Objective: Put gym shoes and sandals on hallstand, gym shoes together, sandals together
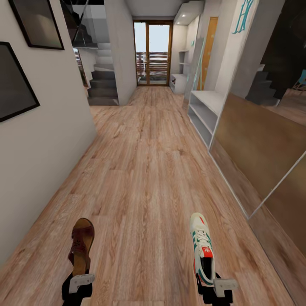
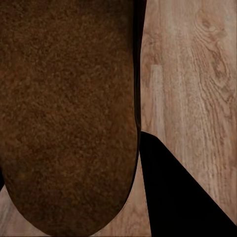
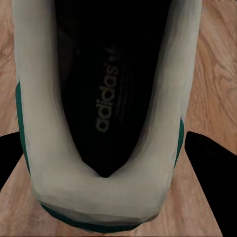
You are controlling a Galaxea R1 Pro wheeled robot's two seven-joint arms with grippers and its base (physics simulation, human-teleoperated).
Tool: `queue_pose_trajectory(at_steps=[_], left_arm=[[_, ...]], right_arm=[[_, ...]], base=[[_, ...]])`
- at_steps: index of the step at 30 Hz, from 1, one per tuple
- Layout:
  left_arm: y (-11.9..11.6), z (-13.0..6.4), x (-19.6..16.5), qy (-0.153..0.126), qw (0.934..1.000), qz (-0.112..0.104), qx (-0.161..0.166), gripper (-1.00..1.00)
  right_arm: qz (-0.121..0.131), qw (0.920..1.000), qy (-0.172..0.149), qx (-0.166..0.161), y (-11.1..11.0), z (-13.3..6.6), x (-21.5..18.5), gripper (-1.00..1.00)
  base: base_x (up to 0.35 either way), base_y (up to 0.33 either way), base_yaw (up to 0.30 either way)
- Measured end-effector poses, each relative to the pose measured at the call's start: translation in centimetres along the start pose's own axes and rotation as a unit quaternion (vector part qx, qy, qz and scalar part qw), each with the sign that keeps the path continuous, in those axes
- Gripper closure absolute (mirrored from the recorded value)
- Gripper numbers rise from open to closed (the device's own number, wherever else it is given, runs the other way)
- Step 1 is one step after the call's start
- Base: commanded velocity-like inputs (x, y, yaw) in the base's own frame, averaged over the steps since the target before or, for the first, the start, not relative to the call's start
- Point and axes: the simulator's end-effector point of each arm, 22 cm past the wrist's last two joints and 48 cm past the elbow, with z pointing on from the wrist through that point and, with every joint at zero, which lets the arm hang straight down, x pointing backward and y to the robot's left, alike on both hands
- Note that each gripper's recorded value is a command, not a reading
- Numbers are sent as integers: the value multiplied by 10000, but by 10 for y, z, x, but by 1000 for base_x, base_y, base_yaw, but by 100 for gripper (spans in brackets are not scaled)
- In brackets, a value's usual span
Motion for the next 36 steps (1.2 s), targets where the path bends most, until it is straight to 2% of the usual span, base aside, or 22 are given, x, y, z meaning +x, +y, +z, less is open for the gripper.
queue_pose_trajectory(at_steps=[36], left_arm=[[-2, 0, 0, 9, 10000, -2, 11, 100]], right_arm=[[17, 10000, 1, -31, 6, 0, 0, 100]], base=[[337, 0, 0]])
